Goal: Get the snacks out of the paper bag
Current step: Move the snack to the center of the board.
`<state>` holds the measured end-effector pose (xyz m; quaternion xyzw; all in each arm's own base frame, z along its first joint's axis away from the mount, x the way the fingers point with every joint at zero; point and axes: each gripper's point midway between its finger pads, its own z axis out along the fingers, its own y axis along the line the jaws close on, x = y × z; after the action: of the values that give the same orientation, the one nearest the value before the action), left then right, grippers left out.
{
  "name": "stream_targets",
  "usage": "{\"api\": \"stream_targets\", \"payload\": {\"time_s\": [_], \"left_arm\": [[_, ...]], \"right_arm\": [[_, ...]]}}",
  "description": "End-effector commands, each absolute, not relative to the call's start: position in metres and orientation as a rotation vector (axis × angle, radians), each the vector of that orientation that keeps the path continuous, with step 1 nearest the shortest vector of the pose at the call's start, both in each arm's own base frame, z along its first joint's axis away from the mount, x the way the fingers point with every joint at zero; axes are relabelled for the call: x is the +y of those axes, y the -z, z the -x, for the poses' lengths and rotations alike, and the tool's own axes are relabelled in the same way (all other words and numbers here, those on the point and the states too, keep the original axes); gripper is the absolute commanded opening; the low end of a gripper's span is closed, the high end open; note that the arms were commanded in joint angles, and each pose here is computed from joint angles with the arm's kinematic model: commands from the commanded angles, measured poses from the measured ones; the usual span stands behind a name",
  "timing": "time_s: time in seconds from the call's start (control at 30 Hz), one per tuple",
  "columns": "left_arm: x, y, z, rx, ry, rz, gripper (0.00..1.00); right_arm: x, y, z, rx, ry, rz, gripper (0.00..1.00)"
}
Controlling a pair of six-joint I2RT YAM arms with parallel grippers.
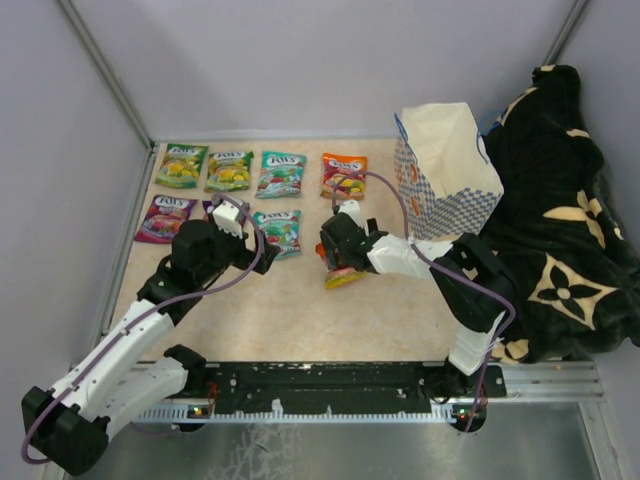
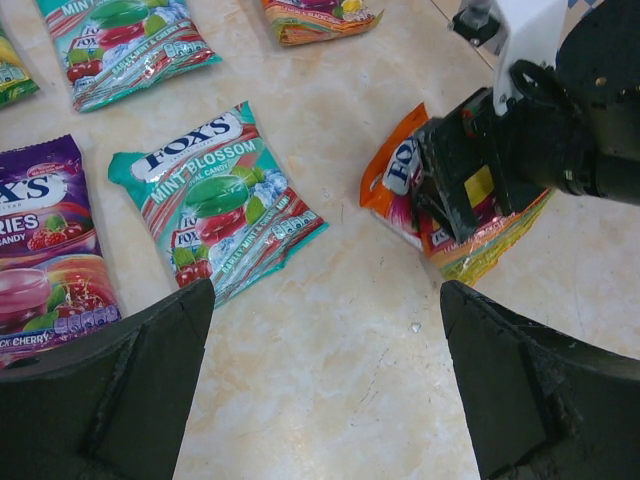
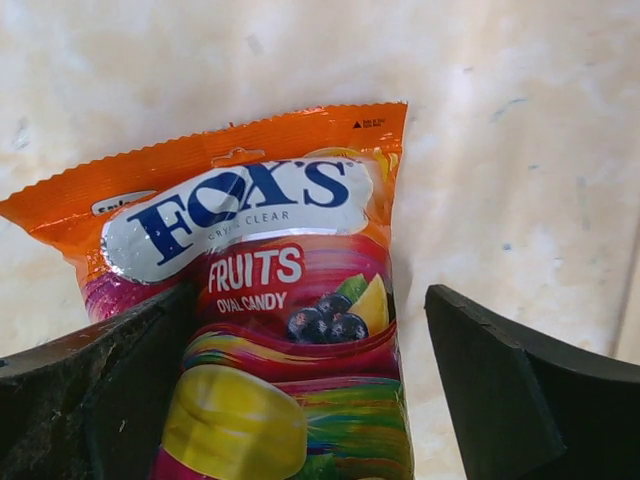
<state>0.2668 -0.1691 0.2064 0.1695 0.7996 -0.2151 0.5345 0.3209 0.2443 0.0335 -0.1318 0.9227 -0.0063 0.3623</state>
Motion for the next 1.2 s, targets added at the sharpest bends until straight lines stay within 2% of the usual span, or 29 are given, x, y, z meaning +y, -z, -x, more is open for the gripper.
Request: {"api": "stream_targets", "payload": {"time_s": [0.0,0.2,0.33,0.37,0.4,0.57,0.7,0.93,1.17], "left_arm": [[-0.169,-0.210,-0.270,1.883,0.515,-0.400,1.00],[-0.170,-0.210,-0.270,1.882,0.519,-0.402,1.00],[-0.169,-0.210,-0.269,1.881,0.517,-0.404,1.00],[-0.169,-0.210,-0.269,1.880,0.517,-0.405,1.00],[-0.169,-0.210,-0.269,1.880,0.516,-0.404,1.00],[-0.169,-0.209,-0.270,1.885,0.516,-0.407,1.00],[-0.171,-0.206,-0.269,1.895,0.522,-0.413,1.00],[-0.173,-0.200,-0.269,1.911,0.533,-0.421,1.00],[-0.173,-0.195,-0.270,1.922,0.527,-0.422,1.00]], "right_arm": [[0.214,-0.048,-0.347,2.336,0.170,0.175,0.99],[0.231,-0.131,-0.389,2.166,0.099,0.142,0.99],[0.237,-0.174,-0.398,2.111,0.071,0.125,0.99],[0.235,-0.177,-0.395,2.123,0.070,0.127,0.96],[0.236,-0.177,-0.391,2.138,0.059,0.135,0.91],[0.226,-0.159,-0.361,2.211,-0.012,0.101,0.50],[0.213,-0.124,-0.331,2.264,-0.065,0.060,0.39],[0.198,-0.064,-0.299,2.332,-0.092,0.073,0.39],[0.207,-0.051,-0.304,2.321,-0.110,0.093,0.41]]}}
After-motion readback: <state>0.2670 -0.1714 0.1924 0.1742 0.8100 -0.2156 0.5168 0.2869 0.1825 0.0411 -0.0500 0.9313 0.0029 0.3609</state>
